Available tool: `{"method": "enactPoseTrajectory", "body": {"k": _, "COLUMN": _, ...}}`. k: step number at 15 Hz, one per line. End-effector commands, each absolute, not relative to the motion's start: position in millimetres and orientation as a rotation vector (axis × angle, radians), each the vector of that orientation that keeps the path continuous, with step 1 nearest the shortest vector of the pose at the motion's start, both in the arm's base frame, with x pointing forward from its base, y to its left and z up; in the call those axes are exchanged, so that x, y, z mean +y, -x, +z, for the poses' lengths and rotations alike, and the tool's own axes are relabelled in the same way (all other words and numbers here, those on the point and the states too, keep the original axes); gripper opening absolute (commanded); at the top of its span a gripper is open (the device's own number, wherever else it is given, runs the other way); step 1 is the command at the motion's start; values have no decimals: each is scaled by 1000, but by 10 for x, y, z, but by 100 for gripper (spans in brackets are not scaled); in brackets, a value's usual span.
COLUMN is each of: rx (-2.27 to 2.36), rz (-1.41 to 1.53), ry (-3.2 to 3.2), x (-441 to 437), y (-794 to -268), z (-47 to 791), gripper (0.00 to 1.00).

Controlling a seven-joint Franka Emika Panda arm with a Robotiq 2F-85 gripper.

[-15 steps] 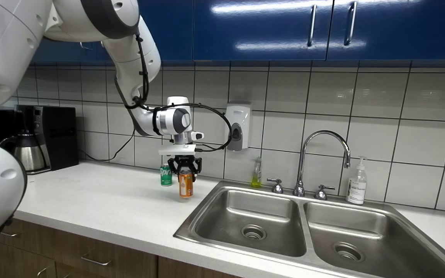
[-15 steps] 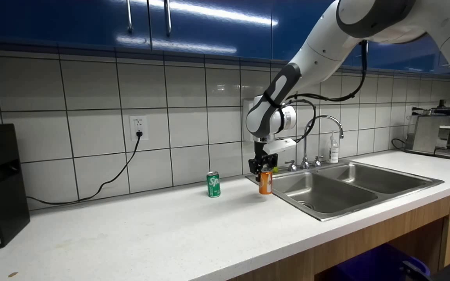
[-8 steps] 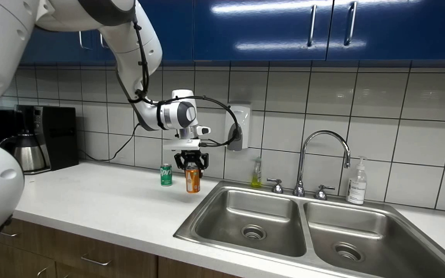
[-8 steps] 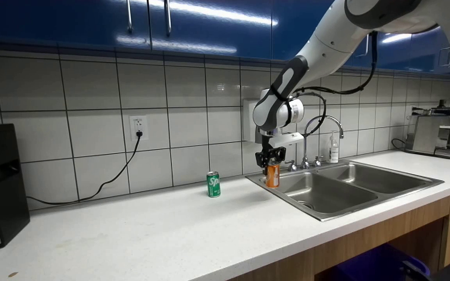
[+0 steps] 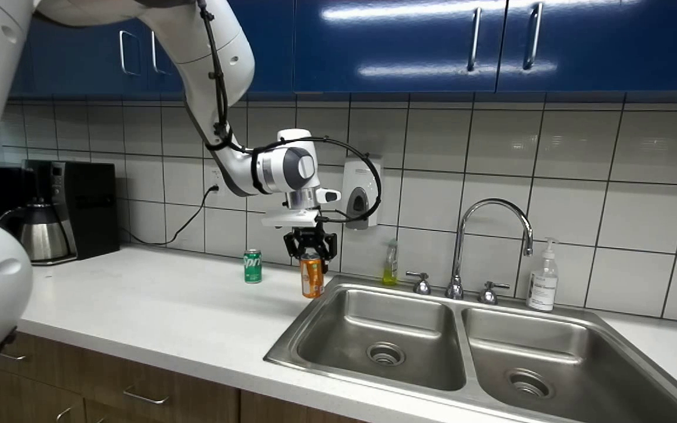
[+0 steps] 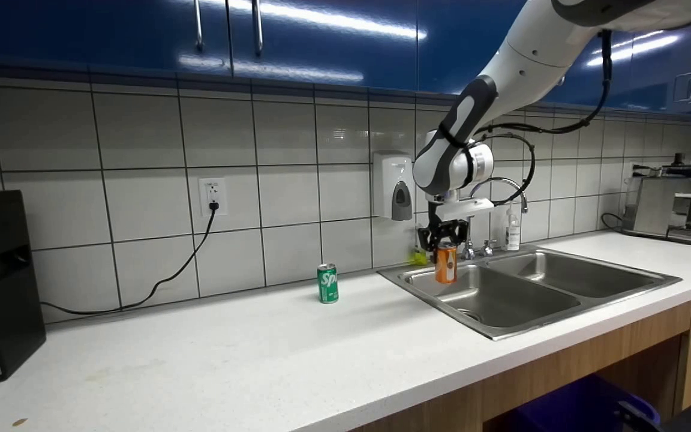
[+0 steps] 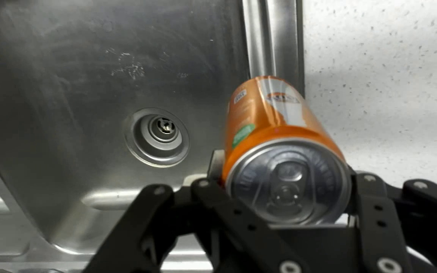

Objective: Place the orange can in the left sink

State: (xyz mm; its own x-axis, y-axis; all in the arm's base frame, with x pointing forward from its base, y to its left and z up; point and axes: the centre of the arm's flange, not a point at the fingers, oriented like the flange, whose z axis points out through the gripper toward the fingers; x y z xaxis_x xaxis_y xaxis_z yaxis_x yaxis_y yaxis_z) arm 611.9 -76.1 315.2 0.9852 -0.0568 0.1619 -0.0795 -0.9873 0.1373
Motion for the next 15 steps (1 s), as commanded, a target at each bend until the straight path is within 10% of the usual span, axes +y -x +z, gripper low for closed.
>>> {"method": "enactPoseTrajectory", "body": {"k": 1, "rx": -229, "rz": 237, "ry": -2955, "x": -999, "y": -5851, "z": 3297, "gripper": 38}}
{"method": "enactPoseTrajectory", "body": {"k": 15, "rx": -527, "rz": 193, "ry": -2906, "x": -1777, "y": -5527, "z": 3079, "gripper": 38}}
